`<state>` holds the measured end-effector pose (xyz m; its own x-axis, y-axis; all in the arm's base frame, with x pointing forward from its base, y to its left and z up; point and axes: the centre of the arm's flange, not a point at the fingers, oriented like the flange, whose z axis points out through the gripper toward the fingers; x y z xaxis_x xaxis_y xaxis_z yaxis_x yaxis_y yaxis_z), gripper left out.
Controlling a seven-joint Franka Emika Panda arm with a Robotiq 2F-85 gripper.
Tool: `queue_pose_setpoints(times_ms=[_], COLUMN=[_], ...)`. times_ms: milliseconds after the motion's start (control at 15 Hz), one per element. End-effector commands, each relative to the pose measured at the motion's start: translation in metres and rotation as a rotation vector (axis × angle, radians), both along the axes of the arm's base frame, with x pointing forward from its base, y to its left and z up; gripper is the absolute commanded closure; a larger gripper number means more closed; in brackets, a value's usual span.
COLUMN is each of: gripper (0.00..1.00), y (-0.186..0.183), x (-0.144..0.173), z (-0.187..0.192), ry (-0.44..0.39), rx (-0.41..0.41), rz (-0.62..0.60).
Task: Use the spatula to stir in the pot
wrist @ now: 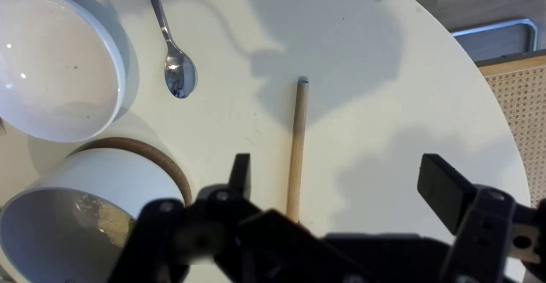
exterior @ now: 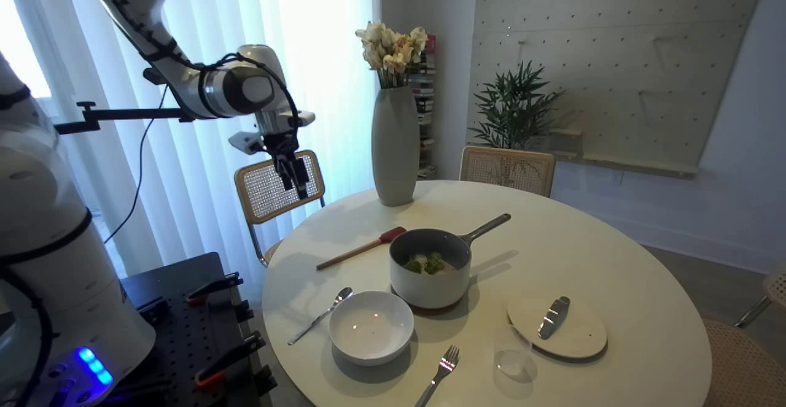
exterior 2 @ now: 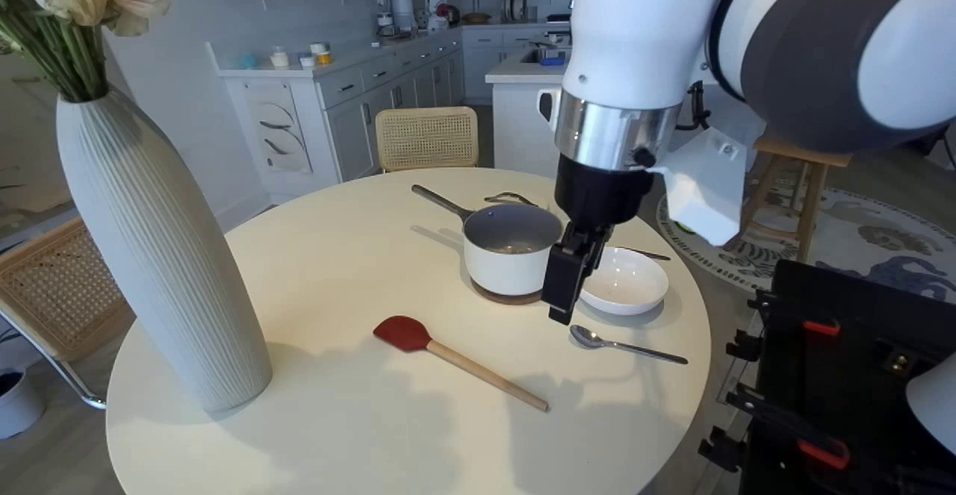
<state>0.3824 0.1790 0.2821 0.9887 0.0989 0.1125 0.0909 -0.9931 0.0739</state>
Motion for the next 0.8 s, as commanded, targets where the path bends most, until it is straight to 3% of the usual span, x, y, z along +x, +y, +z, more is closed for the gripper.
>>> queue_pose_setpoints(times_ms=[0,733], gripper=[0.0,0.0], y=[0.017,0.001], x=[0.028,0.063], z=[-0.031,-0.122], ry=[0.006,0.1], rx=[-0.026,0.002], rz=[-0.052,-0.035])
